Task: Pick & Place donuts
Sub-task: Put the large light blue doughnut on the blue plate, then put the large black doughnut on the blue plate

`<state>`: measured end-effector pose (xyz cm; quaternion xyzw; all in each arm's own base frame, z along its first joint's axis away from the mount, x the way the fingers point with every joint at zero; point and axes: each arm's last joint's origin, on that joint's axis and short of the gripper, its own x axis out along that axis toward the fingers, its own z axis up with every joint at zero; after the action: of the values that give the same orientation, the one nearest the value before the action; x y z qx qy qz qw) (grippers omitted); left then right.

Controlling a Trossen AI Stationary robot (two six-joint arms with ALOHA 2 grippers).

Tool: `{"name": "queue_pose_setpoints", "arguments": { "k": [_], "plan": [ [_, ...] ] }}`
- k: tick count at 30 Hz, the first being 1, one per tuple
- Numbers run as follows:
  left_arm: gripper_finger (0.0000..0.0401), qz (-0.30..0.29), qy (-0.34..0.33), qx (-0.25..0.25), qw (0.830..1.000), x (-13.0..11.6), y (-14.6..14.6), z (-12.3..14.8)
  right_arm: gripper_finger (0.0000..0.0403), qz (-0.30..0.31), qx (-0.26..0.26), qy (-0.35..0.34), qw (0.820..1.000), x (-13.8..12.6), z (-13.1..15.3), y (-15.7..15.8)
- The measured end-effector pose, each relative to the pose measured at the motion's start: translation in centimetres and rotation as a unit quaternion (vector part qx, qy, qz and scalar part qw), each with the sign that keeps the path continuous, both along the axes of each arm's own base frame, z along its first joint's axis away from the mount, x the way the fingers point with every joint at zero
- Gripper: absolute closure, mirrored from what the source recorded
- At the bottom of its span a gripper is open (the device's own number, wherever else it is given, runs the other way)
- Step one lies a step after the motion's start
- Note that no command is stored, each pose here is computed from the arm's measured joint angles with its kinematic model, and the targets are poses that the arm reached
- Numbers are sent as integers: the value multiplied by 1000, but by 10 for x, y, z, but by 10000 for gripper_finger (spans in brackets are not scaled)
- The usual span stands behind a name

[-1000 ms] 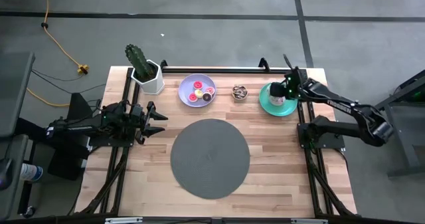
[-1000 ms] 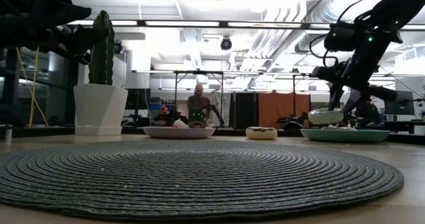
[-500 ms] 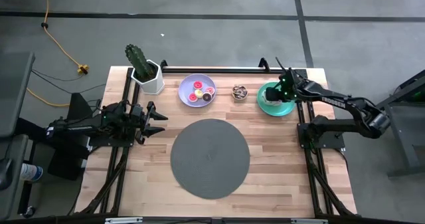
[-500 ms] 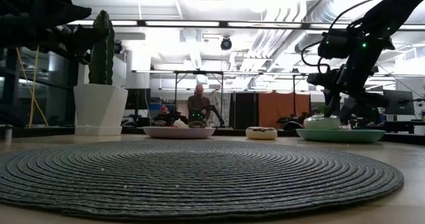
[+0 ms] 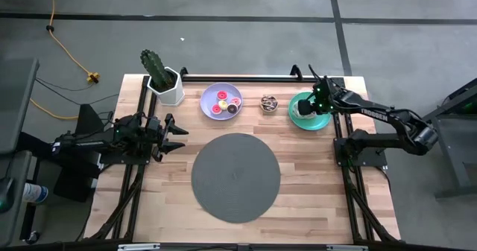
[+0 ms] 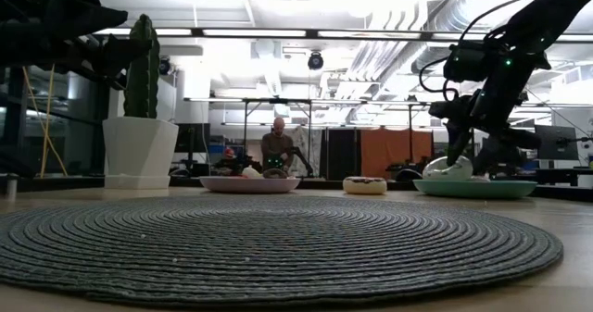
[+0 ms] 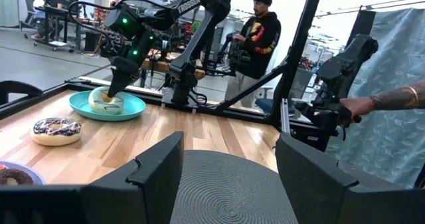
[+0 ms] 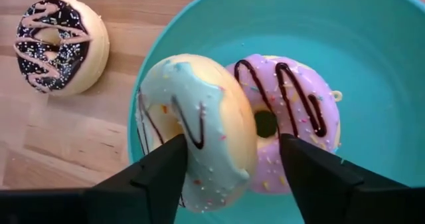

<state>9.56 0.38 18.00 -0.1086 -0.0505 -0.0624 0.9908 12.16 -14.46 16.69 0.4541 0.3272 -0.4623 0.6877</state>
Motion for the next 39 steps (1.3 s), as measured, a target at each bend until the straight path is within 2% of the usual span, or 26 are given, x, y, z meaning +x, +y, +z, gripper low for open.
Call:
{"name": "queue_pose_setpoints", "arguments": {
  "k": [4,8,15,20,23,26,30,34,39],
  "plan": [
    [171,0,0,0,1000,0,0,0,153,3,-2,5,1000,-1,3,-1],
    [171,0,0,0,1000,0,0,0,151,14,-24,18,999,0,20,-9],
    [171,0,0,0,1000,0,0,0,150,30,-88,19,996,7,73,-25],
    [171,0,0,0,1000,0,0,0,150,38,-159,-15,986,15,119,-37],
    [171,0,0,0,1000,0,0,0,150,58,-174,-30,983,24,134,-42],
    [171,0,0,0,1000,0,0,0,150,76,-161,-42,983,36,134,-48],
    [171,0,0,0,1000,0,0,0,150,81,-117,-73,987,59,118,-55],
    [171,0,0,0,1000,0,0,0,150,162,-92,-58,981,81,93,-61],
    [171,0,0,0,1000,0,0,0,150,285,-108,-17,952,104,72,-63]
  ]
}}
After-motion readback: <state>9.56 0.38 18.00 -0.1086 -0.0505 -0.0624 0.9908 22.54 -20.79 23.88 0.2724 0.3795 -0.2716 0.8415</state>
